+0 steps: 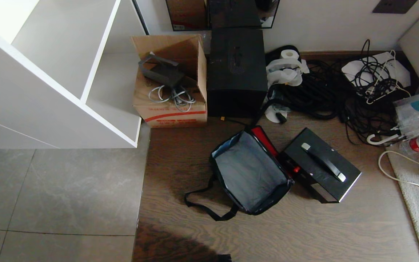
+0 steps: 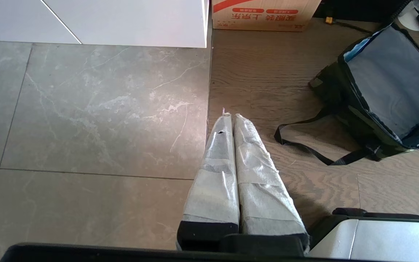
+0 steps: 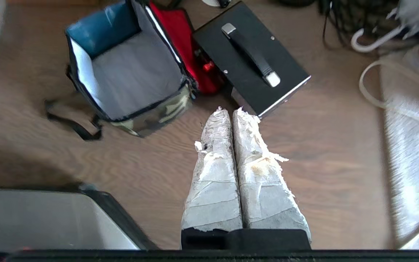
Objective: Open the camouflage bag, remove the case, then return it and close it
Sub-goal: Grip the handle again
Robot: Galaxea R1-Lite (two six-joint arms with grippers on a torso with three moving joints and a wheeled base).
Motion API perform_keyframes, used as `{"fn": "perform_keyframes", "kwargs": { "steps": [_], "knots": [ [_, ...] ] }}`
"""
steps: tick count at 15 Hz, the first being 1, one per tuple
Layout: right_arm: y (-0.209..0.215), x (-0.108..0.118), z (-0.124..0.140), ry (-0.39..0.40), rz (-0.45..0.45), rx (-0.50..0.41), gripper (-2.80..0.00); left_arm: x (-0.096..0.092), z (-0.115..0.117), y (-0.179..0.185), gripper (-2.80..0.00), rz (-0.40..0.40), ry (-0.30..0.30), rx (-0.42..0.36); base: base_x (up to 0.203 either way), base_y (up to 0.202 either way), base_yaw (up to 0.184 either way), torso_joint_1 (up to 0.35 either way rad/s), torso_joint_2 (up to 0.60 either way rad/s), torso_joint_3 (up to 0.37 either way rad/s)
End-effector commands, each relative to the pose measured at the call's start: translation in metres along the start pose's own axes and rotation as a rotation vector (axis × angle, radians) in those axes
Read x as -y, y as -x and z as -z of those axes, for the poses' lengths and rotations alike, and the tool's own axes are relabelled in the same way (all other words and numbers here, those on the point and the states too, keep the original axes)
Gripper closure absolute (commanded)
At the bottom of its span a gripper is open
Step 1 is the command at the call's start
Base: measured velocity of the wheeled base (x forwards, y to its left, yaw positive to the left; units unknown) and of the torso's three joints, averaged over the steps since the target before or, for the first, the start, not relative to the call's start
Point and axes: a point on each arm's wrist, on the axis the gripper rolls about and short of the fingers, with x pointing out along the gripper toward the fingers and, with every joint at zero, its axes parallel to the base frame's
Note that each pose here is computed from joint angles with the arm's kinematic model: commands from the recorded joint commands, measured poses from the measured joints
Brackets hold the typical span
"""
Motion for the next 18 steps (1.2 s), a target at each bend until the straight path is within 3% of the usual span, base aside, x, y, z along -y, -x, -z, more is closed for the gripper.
{"fn": "perform_keyframes", "kwargs": {
  "steps": [1,18],
  "knots": [
    [-0.0005,0.0000,0.0010,-0.020,0.000,-0.008,0.00,0.0000,-0.0003,0.0001,0.00,0.000,0.000,0.001,0.000,0.000,0.000,0.000,0.00,0.000],
    [-0.0007,-0.0001,0.0010,-0.020,-0.001,-0.005,0.00,0.0000,0.0001,0.0000,0.00,0.000,0.000,0.000,0.000,0.000,0.000,0.000,0.00,0.000]
  ]
}}
